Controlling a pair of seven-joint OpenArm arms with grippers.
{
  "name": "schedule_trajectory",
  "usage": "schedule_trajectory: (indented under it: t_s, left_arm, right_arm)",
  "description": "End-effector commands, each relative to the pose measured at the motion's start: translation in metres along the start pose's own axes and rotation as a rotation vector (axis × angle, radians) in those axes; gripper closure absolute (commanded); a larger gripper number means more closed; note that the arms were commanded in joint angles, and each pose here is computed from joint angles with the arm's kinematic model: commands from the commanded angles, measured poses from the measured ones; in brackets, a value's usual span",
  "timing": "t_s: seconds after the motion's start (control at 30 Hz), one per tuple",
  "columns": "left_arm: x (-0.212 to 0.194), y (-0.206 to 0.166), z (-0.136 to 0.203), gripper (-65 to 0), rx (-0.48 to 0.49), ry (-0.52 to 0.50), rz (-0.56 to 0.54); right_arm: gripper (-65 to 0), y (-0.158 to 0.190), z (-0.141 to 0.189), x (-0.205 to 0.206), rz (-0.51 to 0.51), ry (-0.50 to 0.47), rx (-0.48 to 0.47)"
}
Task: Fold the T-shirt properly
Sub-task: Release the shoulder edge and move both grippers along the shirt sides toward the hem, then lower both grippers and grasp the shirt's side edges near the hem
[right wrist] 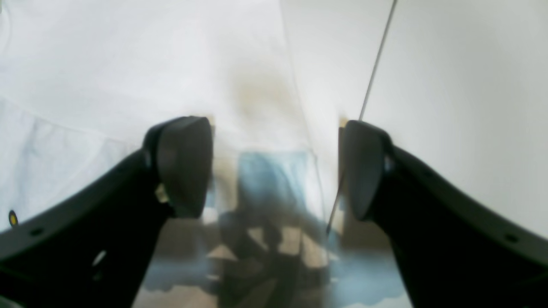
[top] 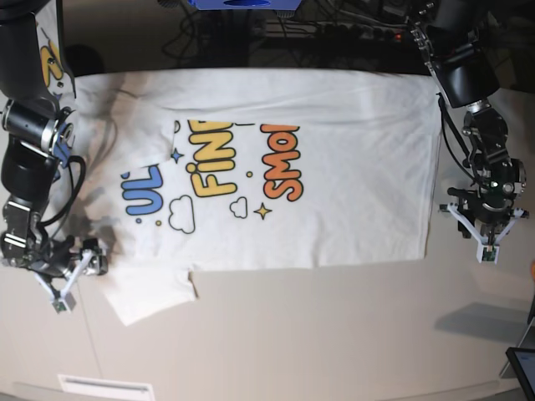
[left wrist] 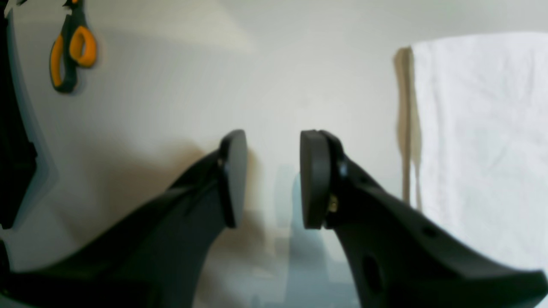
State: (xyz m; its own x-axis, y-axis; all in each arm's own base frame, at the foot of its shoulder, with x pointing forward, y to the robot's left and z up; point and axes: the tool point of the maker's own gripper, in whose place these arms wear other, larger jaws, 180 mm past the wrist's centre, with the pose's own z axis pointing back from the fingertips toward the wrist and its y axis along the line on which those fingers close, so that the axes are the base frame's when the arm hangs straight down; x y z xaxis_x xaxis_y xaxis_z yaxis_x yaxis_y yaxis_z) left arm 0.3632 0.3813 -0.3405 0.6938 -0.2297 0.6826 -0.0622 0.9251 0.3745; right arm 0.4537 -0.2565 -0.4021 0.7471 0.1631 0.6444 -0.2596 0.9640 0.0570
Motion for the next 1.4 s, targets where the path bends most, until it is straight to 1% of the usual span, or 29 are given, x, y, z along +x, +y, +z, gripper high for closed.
schedule_trajectory:
  t_s: [0.0, 0.07, 0.13, 0.4, 0.43, 0.47, 0.5, 0.57, 0.63, 0.67, 0.73, 0.8, 0.93, 1.07, 1.1, 1.13, 1.27, 1.3, 1.33, 1.37]
  left_arm:
    - [0.019, 0.015, 0.004, -21.5, 0.032, -0.051, -0.007]
    - [0.019, 0.015, 0.004, -21.5, 0.032, -0.051, -0.007]
    - [0.019, 0.015, 0.004, -21.5, 0.032, -0.051, -0.007]
    - [0.018, 0.015, 0.004, -21.7, 0.032, -0.046, -0.006]
    - [0.018, 0.015, 0.004, -21.7, 0.032, -0.046, -0.006]
    - [0.017, 0.015, 0.004, -21.7, 0.031, -0.045, -0.006]
    - [0.018, 0.015, 0.004, -21.8, 0.032, -0.045, -0.005]
    - [0.019, 0.014, 0.004, -21.8, 0.03, -0.046, -0.003]
    - [0.017, 0.013, 0.002, -21.8, 0.027, -0.041, 0.002]
    - [0.014, 0.012, 0.0, -21.8, 0.02, -0.032, 0.011]
    - [0.008, 0.011, -0.004, -21.8, 0.011, -0.014, 0.021]
    - [0.009, 0.01, -0.008, -21.8, 0.004, -0.009, 0.037]
    - [-0.004, 0.006, -0.016, -21.8, -0.015, 0.032, 0.059]
    - [0.0, 0.005, -0.018, -22.0, -0.018, 0.025, 0.064]
    - [0.001, 0.005, -0.018, -22.0, -0.018, 0.024, 0.065]
    - [0.001, 0.005, -0.018, -22.0, -0.018, 0.024, 0.065]
    - [0.002, 0.007, -0.017, -22.0, -0.015, 0.021, 0.063]
    - [0.002, 0.007, -0.017, -22.0, -0.016, 0.021, 0.063]
    - [0.002, 0.007, -0.017, -22.0, -0.016, 0.021, 0.063]
    - [0.002, 0.007, -0.017, -22.0, -0.016, 0.021, 0.063]
  right_arm:
    - [-40.9, -0.012, 0.011, 0.031, 0.005, -0.077, -0.024]
    - [-37.3, -0.012, 0.011, 0.031, 0.005, -0.077, -0.024]
    - [-35.4, -0.012, 0.011, 0.031, 0.005, -0.077, -0.024]
    - [-35.0, -0.011, 0.01, 0.03, 0.005, -0.076, -0.022]
    - [-33.8, -0.011, 0.01, 0.03, 0.005, -0.076, -0.022]
    - [-31.3, -0.011, 0.01, 0.03, 0.005, -0.076, -0.022]
    - [-27.0, -0.011, 0.01, 0.03, 0.005, -0.076, -0.022]
    - [-16.2, -0.01, 0.01, 0.03, 0.005, -0.076, -0.02]
    - [-8.6, -0.01, 0.01, 0.03, 0.005, -0.076, -0.02]
    - [-6.7, -0.009, 0.009, 0.03, 0.005, -0.076, -0.019]
    - [-6.4, -0.009, 0.009, 0.03, 0.005, -0.076, -0.019]
    - [-6.2, -0.009, 0.009, 0.03, 0.005, -0.076, -0.019]
    - [-6.1, -0.01, 0.009, 0.03, 0.004, -0.077, -0.019]
    - [-7.5, -0.01, 0.01, 0.033, 0.006, -0.087, -0.021]
    - [-9.7, -0.01, 0.011, 0.035, 0.007, -0.097, -0.022]
    - [-13.3, -0.01, 0.011, 0.038, 0.007, -0.111, -0.022]
    - [-31.5, -0.01, 0.011, 0.037, 0.005, -0.109, -0.021]
    - [-35.1, -0.01, 0.01, 0.036, 0.004, -0.108, -0.021]
    - [-36.7, -0.01, 0.01, 0.036, 0.003, -0.107, -0.02]
    - [-36.4, -0.01, 0.01, 0.036, 0.003, -0.108, -0.02]
